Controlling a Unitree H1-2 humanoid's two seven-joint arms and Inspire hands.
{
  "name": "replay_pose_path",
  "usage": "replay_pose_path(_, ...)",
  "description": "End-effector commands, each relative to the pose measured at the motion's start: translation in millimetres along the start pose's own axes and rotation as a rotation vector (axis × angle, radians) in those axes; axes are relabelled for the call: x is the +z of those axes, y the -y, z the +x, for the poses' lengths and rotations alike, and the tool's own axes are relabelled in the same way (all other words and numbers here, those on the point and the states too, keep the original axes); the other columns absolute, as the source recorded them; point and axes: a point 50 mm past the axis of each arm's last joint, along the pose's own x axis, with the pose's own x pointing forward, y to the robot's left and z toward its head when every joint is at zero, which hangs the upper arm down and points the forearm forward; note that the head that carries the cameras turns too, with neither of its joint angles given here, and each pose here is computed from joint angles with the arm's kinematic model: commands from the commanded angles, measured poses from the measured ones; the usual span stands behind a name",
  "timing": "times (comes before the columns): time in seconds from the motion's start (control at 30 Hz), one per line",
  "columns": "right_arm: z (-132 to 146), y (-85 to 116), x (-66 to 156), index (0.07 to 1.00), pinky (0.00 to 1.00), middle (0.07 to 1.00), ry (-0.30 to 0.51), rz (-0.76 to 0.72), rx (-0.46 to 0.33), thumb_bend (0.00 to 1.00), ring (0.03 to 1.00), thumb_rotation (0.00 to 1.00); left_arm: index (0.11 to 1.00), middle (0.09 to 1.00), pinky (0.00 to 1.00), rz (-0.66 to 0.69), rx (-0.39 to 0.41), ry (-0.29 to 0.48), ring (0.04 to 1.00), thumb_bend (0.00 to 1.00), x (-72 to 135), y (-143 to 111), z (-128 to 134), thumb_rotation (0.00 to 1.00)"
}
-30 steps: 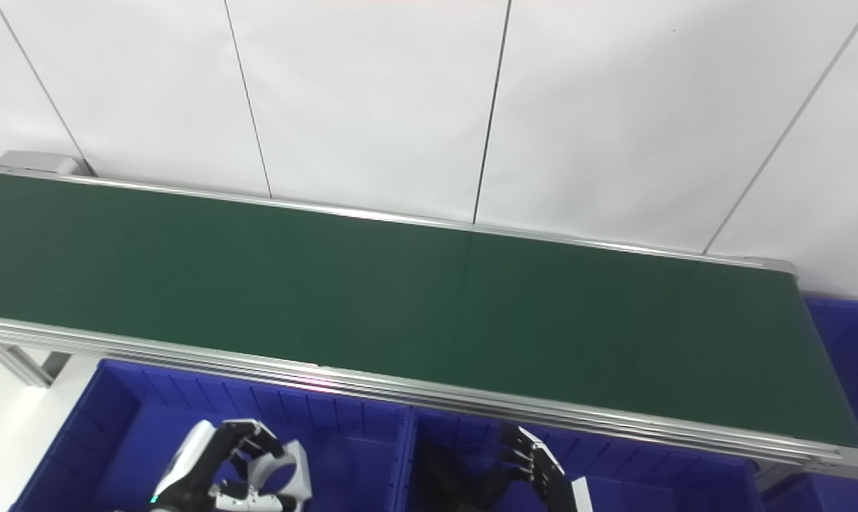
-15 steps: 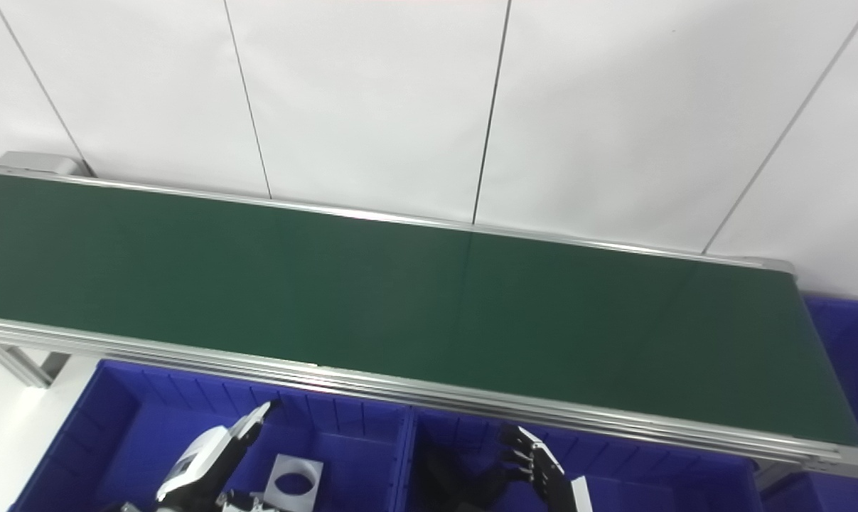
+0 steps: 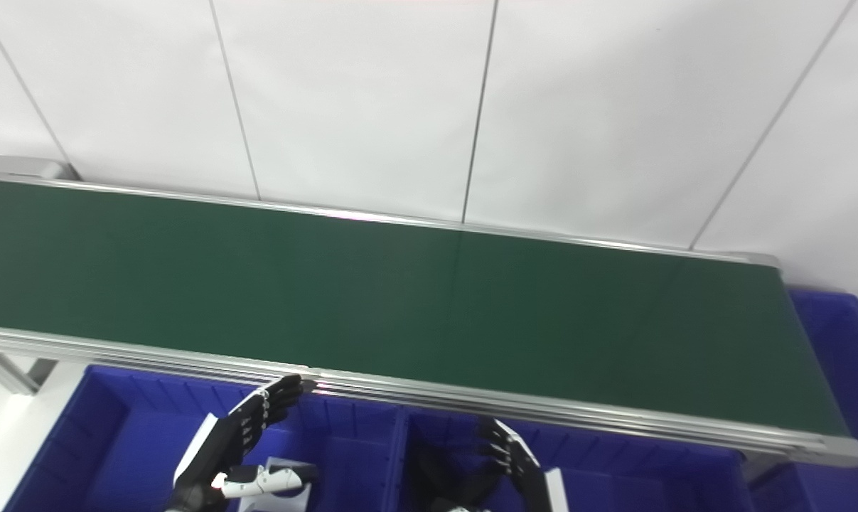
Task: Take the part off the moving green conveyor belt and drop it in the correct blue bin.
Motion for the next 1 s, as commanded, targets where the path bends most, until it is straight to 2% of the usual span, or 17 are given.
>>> replay_pose_path(0.0,8,0,12,0.799,0.64,0.783,0.051,0.008,-0.037,0.69,0.725,0.07,0.779,0.780,0.83,-0.045,0.011,0.076,0.792,0.68,10,-3,6,0.00)
replay_pose_path(0.17,10,-5,17,0.800,0.65,0.783,0.048,0.027,-0.065,0.68,0.727,0.07,0.625,0.647,0.71,-0.138,0.020,0.087,0.658,0.61,12,0,10,0.00)
replay_pose_path(0.33,14,-11,21,0.800,0.64,0.782,0.057,0.045,-0.086,0.68,0.729,0.08,0.611,0.614,0.64,-0.181,-0.001,0.094,0.620,0.58,14,-1,13,0.00)
replay_pose_path(0.47,14,-13,21,0.798,0.64,0.781,0.063,0.045,-0.089,0.68,0.727,0.10,0.612,0.608,0.62,-0.190,0.001,0.091,0.605,0.57,15,-1,16,0.00)
replay_pose_path(0.73,12,-8,22,0.798,0.65,0.785,0.056,0.041,-0.092,0.68,0.733,0.11,0.640,0.628,0.69,-0.170,-0.028,0.074,0.646,0.58,16,4,16,0.00)
replay_pose_path(0.97,9,3,22,0.805,0.66,0.790,0.052,0.035,-0.077,0.67,0.739,0.10,0.678,0.664,0.76,-0.171,-0.023,0.057,0.692,0.65,16,17,13,0.00)
